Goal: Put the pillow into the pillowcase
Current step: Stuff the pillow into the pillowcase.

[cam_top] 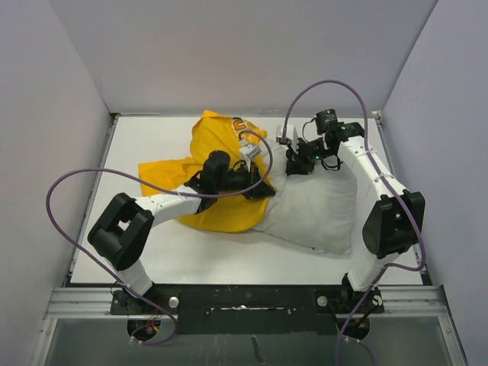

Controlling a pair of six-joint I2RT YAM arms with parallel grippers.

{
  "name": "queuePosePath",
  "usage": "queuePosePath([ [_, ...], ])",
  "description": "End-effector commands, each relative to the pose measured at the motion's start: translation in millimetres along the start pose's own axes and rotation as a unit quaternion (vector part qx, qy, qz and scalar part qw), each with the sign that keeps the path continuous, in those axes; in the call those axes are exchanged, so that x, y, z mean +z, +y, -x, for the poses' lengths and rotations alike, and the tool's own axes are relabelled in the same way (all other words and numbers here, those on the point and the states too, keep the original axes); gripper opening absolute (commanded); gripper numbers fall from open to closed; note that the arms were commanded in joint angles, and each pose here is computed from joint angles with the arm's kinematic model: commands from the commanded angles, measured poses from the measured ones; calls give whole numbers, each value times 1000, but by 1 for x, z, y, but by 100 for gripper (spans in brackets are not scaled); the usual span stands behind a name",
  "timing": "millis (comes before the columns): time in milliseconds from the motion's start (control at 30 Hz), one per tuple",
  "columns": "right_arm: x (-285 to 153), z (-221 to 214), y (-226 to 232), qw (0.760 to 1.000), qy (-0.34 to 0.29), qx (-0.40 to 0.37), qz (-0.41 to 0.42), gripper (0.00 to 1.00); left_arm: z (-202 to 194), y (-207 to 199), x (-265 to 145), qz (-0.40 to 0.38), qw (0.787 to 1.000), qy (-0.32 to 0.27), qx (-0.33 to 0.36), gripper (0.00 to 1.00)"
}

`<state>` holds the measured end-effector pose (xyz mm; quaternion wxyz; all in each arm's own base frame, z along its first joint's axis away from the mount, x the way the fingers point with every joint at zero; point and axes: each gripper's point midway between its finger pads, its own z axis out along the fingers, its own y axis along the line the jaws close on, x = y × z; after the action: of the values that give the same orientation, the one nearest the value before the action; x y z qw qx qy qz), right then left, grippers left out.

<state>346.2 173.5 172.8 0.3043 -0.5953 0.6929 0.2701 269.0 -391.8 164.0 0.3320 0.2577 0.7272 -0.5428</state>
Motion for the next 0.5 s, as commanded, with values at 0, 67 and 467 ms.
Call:
queuePosePath([
  [0, -49, 115, -31, 983, -89, -63, -146, 0, 97, -46, -12, -49, 996, -26, 69, 0],
  [67, -98, 163, -54, 960, -129, -102, -228, 0, 147, -62, -18, -63, 991, -58, 99, 0],
  [467, -51, 101, 14, 949, -112, -245, -161, 0, 141, -67, -7, -62, 981, -105, 153, 0],
])
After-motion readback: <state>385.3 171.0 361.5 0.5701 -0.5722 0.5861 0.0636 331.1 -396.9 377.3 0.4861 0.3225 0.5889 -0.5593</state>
